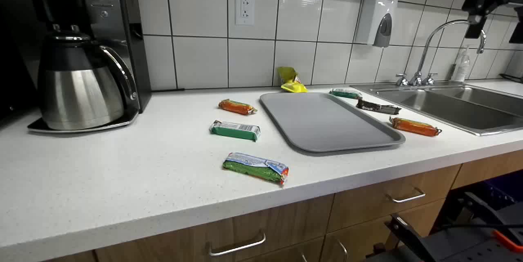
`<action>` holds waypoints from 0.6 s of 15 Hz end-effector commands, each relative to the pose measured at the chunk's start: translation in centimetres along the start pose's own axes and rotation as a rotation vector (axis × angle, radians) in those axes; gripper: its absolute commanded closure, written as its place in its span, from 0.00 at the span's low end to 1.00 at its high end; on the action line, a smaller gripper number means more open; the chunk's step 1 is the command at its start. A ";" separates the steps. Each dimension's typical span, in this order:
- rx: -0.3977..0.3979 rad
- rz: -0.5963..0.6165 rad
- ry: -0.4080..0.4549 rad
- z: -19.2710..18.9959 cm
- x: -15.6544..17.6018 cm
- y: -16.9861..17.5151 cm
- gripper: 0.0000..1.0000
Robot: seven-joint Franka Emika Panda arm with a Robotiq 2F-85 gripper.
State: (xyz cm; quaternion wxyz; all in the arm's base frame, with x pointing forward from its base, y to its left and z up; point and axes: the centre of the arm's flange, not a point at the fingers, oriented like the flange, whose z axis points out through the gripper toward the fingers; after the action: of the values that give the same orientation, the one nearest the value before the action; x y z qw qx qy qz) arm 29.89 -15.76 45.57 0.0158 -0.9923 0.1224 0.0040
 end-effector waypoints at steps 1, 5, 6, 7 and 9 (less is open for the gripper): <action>0.000 0.000 -0.001 0.0 0.0 0.0 0.00; 0.000 0.000 -0.001 0.0 0.0 0.0 0.00; 0.000 0.000 -0.001 0.0 0.0 0.0 0.00; 0.000 0.000 -0.001 0.0 0.0 0.0 0.00; 0.000 0.000 -0.001 0.0 0.0 0.0 0.00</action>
State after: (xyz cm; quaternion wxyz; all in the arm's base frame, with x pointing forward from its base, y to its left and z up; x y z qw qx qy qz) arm 29.90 -15.77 45.54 0.0159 -0.9923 0.1225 0.0045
